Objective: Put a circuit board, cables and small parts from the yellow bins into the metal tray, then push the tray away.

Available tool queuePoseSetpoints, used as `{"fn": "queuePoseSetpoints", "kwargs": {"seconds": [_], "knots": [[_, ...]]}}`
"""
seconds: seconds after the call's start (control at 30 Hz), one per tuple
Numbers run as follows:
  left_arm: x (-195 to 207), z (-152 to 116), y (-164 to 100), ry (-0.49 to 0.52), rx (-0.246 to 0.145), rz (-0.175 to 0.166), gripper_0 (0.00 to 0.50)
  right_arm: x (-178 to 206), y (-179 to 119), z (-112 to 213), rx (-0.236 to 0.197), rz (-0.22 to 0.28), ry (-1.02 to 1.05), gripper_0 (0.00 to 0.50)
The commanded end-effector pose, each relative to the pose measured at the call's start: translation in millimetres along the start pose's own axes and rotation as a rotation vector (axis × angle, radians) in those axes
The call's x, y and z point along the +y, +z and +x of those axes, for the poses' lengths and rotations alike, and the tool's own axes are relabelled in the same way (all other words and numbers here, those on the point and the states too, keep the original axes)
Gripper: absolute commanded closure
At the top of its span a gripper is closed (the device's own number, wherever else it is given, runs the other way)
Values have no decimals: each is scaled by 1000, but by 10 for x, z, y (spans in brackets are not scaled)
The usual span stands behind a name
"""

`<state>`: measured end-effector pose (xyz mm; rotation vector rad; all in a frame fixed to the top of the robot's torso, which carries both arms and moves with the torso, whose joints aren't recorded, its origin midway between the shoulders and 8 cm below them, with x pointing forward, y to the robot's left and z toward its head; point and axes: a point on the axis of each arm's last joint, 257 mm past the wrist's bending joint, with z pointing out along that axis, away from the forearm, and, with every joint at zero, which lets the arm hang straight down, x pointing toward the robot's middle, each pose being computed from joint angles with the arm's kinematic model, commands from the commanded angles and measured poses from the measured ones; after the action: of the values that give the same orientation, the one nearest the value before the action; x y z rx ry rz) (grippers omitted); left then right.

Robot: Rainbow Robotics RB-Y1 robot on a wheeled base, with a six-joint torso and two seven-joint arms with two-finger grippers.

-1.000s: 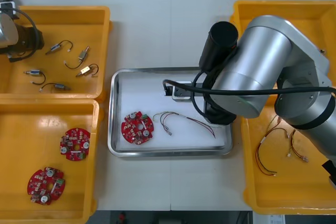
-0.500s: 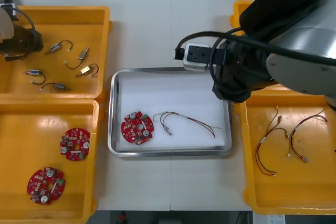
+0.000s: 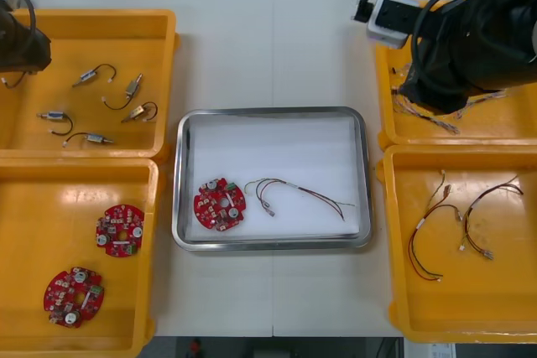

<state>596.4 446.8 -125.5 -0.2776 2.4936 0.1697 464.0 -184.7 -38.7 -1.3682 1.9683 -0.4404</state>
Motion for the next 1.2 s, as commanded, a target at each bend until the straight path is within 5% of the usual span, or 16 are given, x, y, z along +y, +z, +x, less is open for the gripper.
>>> {"fn": "queuePoseSetpoints", "kwargs": {"seconds": [0.03, 0.43, 0.57, 0.7, 0.8, 1.03, 1.2], "knots": [[196, 56, -347, 60, -20, -61, 500, -416, -136, 421, 66, 113, 130, 0], [-437, 582, -793, 164, 35, 0, 500, -887, -115, 1029, 165, 173, 371, 0], [-786, 618, -939, 229, -24, 25, 500, -985, -88, 1250, 190, 164, 468, 0], [-1297, 681, -1119, 245, -79, 105, 499, -1084, -66, 1489, 224, 168, 565, 0], [-1600, 779, -1199, 255, -85, 156, 500, -1135, -52, 1608, 240, 164, 616, 0], [-2230, 1130, -1326, 303, -56, 263, 500, -1214, 47, 1937, 307, 141, 756, 0], [-2471, 1287, -1342, 337, -35, 284, 499, -1197, 133, 2006, 326, 130, 911, 0]]}}
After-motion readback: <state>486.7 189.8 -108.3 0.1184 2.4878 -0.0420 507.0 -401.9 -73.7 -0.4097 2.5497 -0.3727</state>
